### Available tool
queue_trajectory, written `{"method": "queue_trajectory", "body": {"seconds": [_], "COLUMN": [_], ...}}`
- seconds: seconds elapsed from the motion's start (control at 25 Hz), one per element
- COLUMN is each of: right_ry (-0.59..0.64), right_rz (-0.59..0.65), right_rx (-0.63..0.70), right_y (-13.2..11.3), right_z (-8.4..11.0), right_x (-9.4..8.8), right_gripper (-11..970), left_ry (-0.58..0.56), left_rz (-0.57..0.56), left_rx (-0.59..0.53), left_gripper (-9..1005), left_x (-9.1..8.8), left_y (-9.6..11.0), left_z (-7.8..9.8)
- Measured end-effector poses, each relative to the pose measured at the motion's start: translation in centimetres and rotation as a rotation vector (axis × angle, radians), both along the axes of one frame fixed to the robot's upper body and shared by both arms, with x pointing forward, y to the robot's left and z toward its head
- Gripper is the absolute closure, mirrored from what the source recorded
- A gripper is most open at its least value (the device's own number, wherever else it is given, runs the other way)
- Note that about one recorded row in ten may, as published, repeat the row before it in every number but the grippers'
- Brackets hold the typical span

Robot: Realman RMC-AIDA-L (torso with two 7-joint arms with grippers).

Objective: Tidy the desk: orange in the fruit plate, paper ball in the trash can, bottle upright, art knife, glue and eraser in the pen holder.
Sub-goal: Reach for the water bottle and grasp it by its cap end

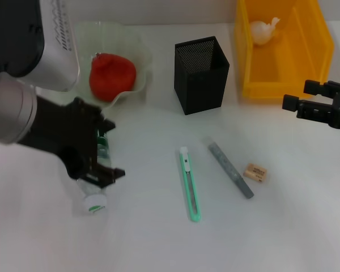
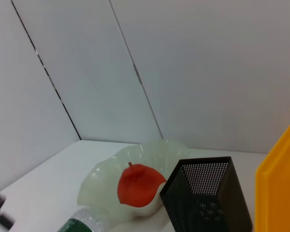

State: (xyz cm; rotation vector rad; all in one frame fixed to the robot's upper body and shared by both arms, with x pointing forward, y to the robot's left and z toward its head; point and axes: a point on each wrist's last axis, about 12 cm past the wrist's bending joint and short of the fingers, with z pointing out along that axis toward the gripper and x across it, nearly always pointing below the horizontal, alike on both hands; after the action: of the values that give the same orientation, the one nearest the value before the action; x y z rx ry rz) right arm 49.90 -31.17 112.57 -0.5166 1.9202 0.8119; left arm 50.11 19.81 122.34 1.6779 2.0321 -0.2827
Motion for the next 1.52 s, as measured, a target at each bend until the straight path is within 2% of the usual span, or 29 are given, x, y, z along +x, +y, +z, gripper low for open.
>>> {"method": "queue_trajectory", "body": {"seconds": [0.12,0.2,0.24,0.28,0.36,0.4,0.48,0.6,0.8,1.2,1.44,1.52], "right_ry": [-0.005,-0.011,-0.013,-0.015,-0.016,-0.015,-0.016,-0.024,-0.026,-0.020,-0.014,-0.016], "right_rz": [0.001,0.005,0.009,0.014,0.021,0.025,0.027,0.035,0.035,0.033,0.024,0.024], "right_rx": [0.004,0.009,0.013,0.016,0.022,0.027,0.034,0.040,0.041,0.037,0.046,0.046], "right_y": [-0.5,-0.7,-0.8,-0.7,-0.7,-0.7,-0.9,-1.1,-1.2,-1.3,-1.6,-1.6], "right_z": [0.3,0.5,0.6,0.7,0.9,1.0,1.2,1.6,1.7,1.5,1.7,1.8], "right_x": [-0.2,-0.3,-0.2,-0.2,-0.1,-0.2,-0.3,-0.5,-0.6,-0.8,-0.8,-0.8], "right_gripper": [131,131,131,131,131,131,131,131,132,131,132,132], "left_ry": [0.033,0.155,0.155,0.164,0.164,0.172,0.161,0.166,0.192,0.196,0.186,0.169], "left_rz": [0.039,0.150,0.150,0.197,0.197,0.219,0.320,0.343,0.447,0.506,0.583,0.659], "left_rx": [-0.004,0.024,0.024,0.054,0.054,0.081,0.109,0.102,0.068,0.052,0.028,0.013], "left_gripper": [166,166,165,165,164,163,162,161,168,168,167,167], "left_x": [-0.4,-2.0,-2.0,-2.2,-2.2,-2.5,-2.4,-2.4,-2.4,-2.1,-1.5,-0.8], "left_y": [0.0,-0.8,-0.8,-0.8,-0.8,-0.9,-0.6,-0.5,-0.2,0.3,1.2,2.2], "left_z": [-0.1,-0.8,-0.8,-1.2,-1.2,-1.9,-2.5,-2.5,-2.6,-2.5,-2.0,-1.5]}}
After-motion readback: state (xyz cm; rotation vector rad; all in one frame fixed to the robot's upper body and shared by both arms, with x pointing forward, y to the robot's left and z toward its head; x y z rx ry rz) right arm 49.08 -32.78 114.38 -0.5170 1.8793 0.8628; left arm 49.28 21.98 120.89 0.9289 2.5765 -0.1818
